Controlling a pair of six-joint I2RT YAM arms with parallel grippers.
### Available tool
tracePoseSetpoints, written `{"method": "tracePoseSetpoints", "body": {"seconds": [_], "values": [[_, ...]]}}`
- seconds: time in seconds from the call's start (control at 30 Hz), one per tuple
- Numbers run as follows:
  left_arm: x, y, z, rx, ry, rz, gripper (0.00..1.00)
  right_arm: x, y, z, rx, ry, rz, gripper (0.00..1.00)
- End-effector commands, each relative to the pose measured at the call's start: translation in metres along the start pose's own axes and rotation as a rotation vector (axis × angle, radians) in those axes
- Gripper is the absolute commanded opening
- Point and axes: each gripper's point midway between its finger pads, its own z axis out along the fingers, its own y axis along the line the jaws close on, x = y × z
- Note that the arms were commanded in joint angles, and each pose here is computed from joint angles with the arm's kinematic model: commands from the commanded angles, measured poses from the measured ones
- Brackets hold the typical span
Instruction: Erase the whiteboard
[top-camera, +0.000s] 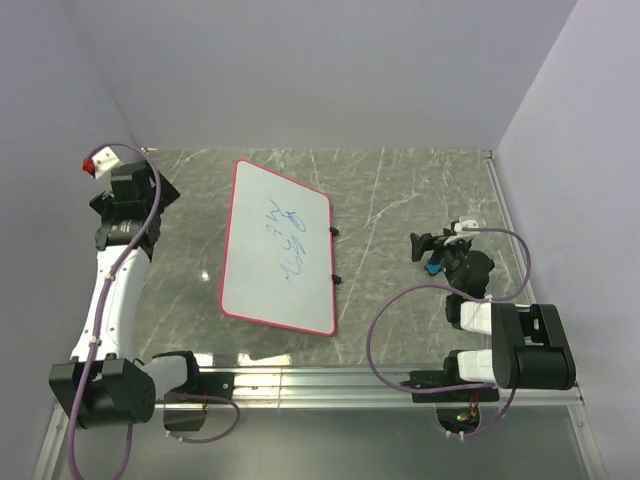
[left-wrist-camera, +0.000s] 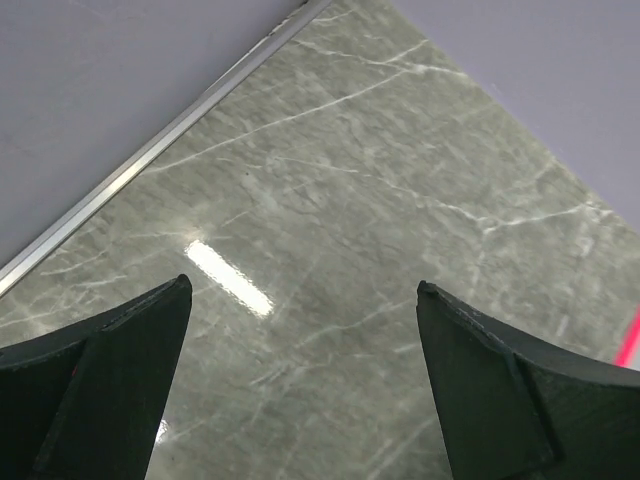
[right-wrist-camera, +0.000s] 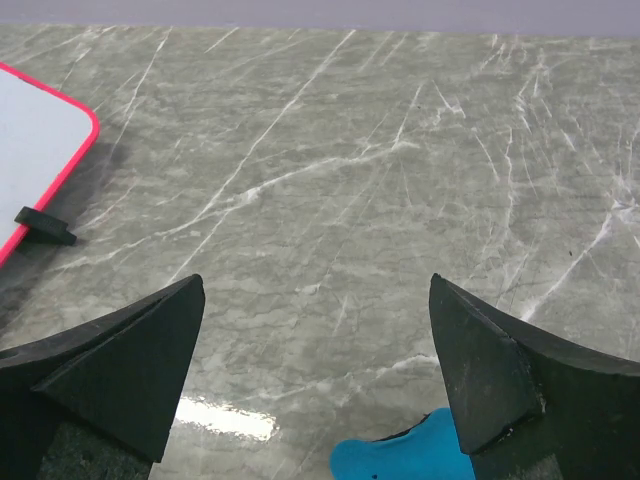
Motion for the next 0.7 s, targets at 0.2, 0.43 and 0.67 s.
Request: {"method": "tracePoseSetpoints", "body": {"seconds": [0.2, 0.43, 0.67], "values": [[0.02, -0.013, -0.039, 0.048, 0.232, -0.116, 0.99, -0.025, 0.002, 0.003, -0.014, -0.094, -0.034, 1.0], [0.043, -0.015, -0.095, 0.202, 0.255, -0.222, 0.99, -0.025, 0.002, 0.003, -0.014, -0.093, -0.036, 1.0], [-0.012, -0.019, -0.151, 0.247, 0.229, -0.084, 0.99, -0.023, 0.001, 0.003, -0.008, -0.078, -0.035, 1.0]]}}
